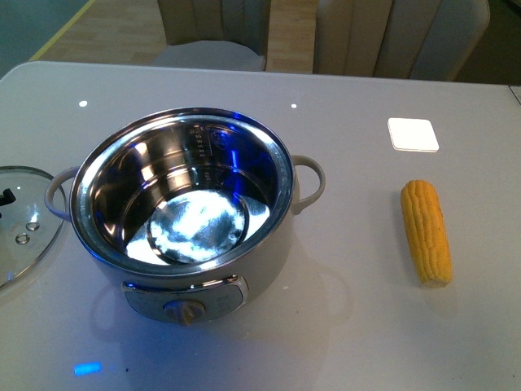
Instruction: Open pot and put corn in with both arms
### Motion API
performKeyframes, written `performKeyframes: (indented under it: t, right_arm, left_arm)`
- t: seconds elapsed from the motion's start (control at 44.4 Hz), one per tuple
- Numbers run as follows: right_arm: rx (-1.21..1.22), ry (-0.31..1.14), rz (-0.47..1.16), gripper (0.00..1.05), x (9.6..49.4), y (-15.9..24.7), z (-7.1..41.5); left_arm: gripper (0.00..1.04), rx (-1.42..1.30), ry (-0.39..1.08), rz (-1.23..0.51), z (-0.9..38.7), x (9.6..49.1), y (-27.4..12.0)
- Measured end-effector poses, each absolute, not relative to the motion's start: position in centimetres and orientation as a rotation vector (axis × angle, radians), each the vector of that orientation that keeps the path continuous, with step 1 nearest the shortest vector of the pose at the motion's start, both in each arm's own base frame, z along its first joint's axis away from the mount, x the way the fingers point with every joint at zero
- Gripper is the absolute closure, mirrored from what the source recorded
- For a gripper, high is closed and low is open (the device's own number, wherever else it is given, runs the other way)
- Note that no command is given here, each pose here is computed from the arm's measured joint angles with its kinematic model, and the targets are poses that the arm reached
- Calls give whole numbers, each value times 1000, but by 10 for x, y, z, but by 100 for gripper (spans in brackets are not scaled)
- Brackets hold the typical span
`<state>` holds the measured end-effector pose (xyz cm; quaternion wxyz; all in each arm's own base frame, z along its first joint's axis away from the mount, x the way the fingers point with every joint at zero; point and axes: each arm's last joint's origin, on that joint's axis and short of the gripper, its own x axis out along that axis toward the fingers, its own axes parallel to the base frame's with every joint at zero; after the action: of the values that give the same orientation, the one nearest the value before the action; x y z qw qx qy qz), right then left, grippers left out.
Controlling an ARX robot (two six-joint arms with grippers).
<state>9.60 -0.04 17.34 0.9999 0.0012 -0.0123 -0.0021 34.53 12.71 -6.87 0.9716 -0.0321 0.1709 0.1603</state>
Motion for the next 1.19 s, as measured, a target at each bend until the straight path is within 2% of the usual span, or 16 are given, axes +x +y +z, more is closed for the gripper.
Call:
performKeyframes:
  t: [0.18, 0.383, 0.428, 0.518, 0.721, 0.901, 1.036, 1.194]
  right_arm:
    - [2, -25, -5, 9, 96, 0, 174]
    - [2, -25, -4, 9, 96, 0, 173]
    - [2, -25, -4, 9, 96, 0, 173]
    - [2, -25, -4, 9, 96, 0, 173]
    - [2, -25, -4, 9, 96, 0, 173]
    - [2, -25, -4, 9, 96, 0, 173]
    - [2, -25, -4, 9, 96, 0, 173]
    - [2, -25, -4, 9, 96, 0, 173]
  left_arm:
    - [63, -67, 344, 324, -69, 345, 127]
    - [34, -65, 342, 325, -69, 345, 127]
    - [22, -65, 340, 326, -68, 345, 127]
    - [6, -63, 335, 333, -60, 344, 127]
    - [7, -73, 235, 334, 6, 350, 124]
    - [7, -132, 178, 268, 66, 347, 106]
    - [7, -168, 165, 149, 115, 326, 83]
    - [7, -181, 174, 91, 158, 280, 68]
